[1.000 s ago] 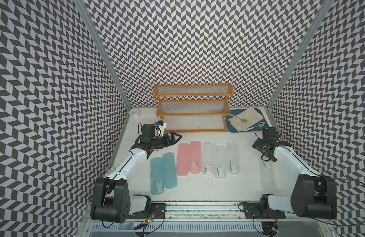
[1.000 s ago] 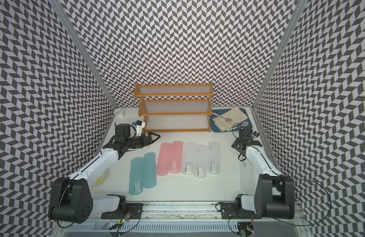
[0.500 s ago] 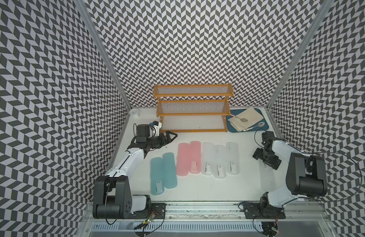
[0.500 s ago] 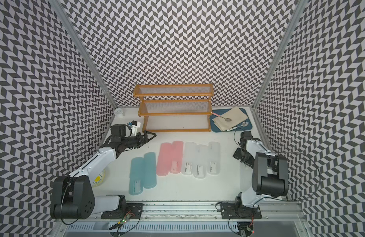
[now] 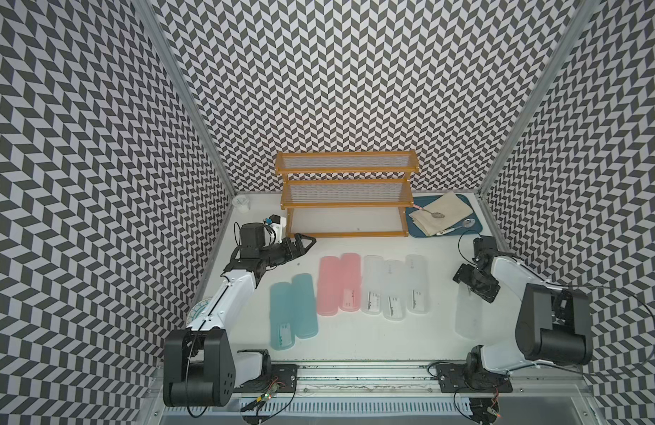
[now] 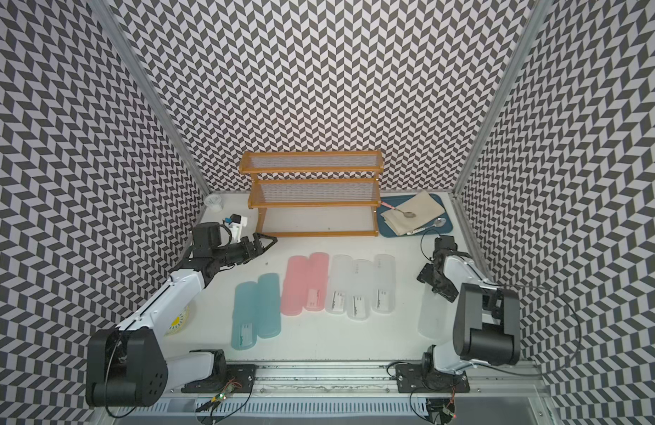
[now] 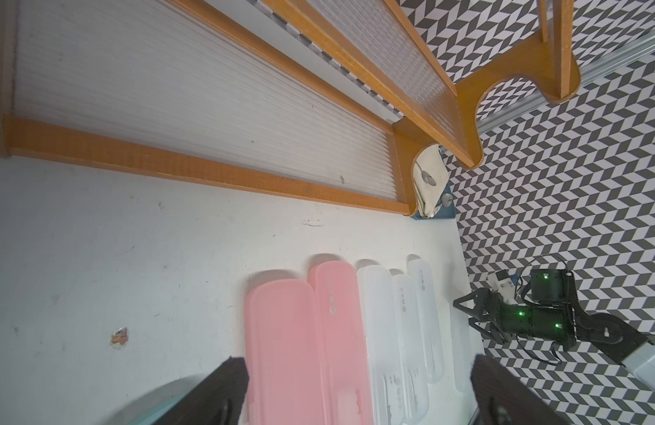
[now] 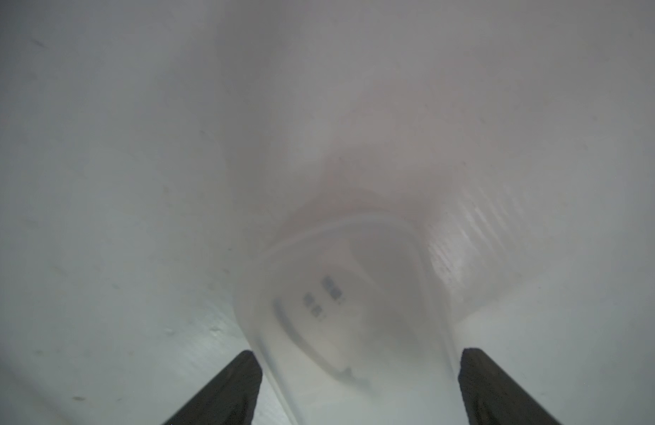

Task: Place the pencil cases on the shelf according to color
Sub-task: Move the pencil case to the center of the board.

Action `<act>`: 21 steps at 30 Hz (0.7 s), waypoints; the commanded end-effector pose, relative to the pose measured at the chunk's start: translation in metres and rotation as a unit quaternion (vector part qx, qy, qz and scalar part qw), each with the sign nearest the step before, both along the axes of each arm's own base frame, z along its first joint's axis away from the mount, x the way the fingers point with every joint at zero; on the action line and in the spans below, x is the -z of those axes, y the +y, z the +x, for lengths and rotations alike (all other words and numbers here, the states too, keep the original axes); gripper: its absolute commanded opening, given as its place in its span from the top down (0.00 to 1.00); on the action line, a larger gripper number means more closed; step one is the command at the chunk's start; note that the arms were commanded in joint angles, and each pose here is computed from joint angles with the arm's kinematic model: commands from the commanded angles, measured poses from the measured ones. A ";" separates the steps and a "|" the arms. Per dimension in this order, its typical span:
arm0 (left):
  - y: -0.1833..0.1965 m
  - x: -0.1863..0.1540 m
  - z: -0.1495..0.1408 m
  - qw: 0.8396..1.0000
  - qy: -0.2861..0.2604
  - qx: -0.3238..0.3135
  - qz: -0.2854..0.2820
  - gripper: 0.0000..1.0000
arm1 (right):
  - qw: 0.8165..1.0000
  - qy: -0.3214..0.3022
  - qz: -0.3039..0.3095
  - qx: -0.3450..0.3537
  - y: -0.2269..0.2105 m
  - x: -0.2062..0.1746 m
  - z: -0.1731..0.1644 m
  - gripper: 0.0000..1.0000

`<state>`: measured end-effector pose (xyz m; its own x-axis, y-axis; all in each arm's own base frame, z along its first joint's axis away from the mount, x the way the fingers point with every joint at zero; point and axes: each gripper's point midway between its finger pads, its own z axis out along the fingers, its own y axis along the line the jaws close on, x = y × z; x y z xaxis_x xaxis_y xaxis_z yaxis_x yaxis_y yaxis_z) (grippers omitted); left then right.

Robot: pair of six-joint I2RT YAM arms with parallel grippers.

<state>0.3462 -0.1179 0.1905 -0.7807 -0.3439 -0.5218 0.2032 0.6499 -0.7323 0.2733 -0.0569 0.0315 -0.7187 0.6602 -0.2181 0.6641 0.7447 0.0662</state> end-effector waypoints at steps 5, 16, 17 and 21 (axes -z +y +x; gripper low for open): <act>0.006 -0.001 0.003 1.000 -0.012 -0.014 0.014 0.01 | 0.984 -0.094 0.152 -0.027 0.080 -0.011 0.038 0.12; 0.003 0.000 0.002 1.000 -0.015 -0.014 0.023 0.00 | 0.993 -0.099 0.020 -0.061 0.062 -0.058 0.036 0.08; 0.001 0.000 0.002 0.999 -0.017 -0.013 0.024 0.00 | 0.993 -0.098 0.018 -0.064 0.064 -0.058 0.032 0.08; -0.005 -0.001 0.001 0.999 -0.022 -0.004 0.027 0.00 | 0.990 -0.097 0.048 -0.091 0.096 -0.039 0.015 0.08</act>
<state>0.3483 -0.1195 0.1862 -0.7730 -0.3398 -0.5357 0.1913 0.6802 -0.7076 0.3061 0.0270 0.0882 -0.7520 0.5667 -0.3367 0.4943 0.8227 0.2807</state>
